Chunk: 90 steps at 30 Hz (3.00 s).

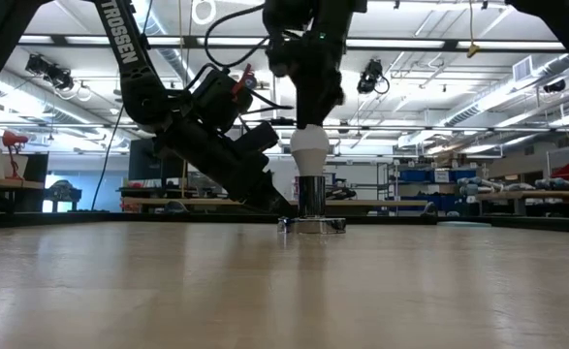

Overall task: Screw lightbulb
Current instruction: Insert the lightbulb into the lamp socket, then remove the lightbulb from the lamp socket

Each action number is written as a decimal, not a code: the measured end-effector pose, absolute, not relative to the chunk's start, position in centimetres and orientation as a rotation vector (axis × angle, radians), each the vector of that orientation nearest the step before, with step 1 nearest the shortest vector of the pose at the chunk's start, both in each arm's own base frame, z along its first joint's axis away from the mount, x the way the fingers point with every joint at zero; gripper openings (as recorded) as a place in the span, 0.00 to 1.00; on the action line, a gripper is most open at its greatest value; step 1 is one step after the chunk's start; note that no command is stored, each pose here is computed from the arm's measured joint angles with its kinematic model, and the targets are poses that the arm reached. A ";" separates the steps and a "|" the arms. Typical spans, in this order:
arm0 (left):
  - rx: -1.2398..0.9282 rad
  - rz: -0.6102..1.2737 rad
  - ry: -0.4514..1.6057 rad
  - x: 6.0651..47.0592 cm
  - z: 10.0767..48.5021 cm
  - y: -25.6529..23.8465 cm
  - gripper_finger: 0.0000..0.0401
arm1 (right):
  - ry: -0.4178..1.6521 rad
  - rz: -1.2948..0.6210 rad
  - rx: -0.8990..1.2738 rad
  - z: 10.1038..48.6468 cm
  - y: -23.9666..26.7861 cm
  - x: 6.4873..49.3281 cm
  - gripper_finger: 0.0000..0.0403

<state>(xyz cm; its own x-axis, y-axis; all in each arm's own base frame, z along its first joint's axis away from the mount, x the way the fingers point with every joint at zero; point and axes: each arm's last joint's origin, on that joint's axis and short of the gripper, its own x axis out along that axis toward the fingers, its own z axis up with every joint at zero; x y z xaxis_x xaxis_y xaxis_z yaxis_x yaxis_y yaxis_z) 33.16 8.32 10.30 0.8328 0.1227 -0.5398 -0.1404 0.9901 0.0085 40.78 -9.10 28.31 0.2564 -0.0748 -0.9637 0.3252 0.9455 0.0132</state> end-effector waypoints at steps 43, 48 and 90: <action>-0.019 0.190 0.666 31.5 13.2 8.1 0.00 | 1.173 -0.134 -0.098 32.6 -2.0 41.9 0.02; -0.024 0.201 0.685 31.1 13.4 8.0 0.00 | 1.214 -0.120 -0.108 32.2 -1.2 41.2 0.05; -0.023 0.199 0.691 30.6 13.6 7.9 0.00 | 0.768 -0.385 0.205 17.8 0.2 25.5 0.04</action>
<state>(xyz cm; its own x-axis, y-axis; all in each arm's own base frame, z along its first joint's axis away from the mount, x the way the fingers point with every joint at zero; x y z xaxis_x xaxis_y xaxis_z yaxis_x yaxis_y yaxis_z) 30.65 7.87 13.56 0.7524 0.1751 -0.6351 -0.1900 0.9807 0.0453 25.53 0.19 17.76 0.6540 -0.2629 -0.7093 0.4106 0.9109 0.0410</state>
